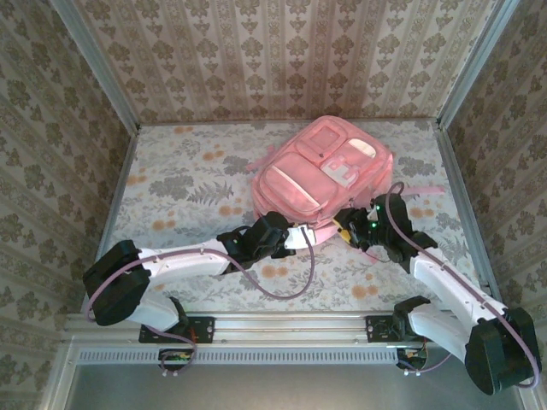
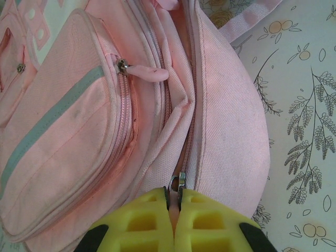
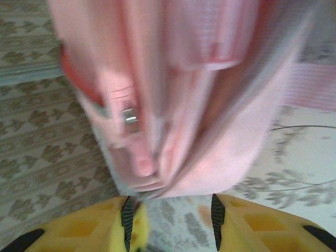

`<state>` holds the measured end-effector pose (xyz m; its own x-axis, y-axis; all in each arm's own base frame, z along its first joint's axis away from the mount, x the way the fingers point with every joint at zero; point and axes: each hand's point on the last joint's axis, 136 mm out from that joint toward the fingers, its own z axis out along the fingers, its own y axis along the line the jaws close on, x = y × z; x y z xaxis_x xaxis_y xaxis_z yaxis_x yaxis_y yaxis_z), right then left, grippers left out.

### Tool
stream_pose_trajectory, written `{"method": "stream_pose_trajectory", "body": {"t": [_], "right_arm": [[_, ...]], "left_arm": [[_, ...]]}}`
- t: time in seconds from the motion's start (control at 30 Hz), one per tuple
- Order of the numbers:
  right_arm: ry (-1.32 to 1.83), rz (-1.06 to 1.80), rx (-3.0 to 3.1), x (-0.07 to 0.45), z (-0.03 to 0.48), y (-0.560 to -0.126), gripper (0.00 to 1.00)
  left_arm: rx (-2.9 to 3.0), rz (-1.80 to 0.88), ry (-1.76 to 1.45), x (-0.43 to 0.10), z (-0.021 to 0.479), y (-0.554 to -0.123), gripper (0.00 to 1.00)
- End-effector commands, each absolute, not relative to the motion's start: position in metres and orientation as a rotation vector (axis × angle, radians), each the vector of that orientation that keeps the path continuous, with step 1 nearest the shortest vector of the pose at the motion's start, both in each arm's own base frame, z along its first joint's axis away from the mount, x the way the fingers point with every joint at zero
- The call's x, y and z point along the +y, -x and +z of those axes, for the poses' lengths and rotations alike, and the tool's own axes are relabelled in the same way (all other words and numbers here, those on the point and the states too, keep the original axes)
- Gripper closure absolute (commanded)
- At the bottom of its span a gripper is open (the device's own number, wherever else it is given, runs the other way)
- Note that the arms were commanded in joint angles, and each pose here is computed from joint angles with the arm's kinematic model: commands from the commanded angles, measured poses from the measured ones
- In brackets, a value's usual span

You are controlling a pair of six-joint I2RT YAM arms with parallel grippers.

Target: Pack the student bag

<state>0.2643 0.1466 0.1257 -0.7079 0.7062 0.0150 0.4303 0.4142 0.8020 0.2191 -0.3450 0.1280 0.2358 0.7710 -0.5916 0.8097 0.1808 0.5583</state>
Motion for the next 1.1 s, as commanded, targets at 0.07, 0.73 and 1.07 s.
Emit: {"method": "stream_pose_trajectory", "body": {"t": [0.07, 0.73, 1.07], "right_arm": [[-1.114, 0.723, 2.35, 0.071, 0.098, -0.271, 0.49], [-0.59, 0.7, 2.554, 0.116, 0.12, -0.483, 0.51], [-0.683, 0.718, 2.466, 0.118, 0.153, -0.436, 0.48]], "left_arm": [[1.496, -0.095, -1.524, -0.351, 0.151, -0.217, 1.0], [1.435, -0.167, -1.577, -0.374, 0.153, -0.197, 1.0], [1.438, -0.145, -1.531, -0.372, 0.161, -0.209, 1.0]]}}
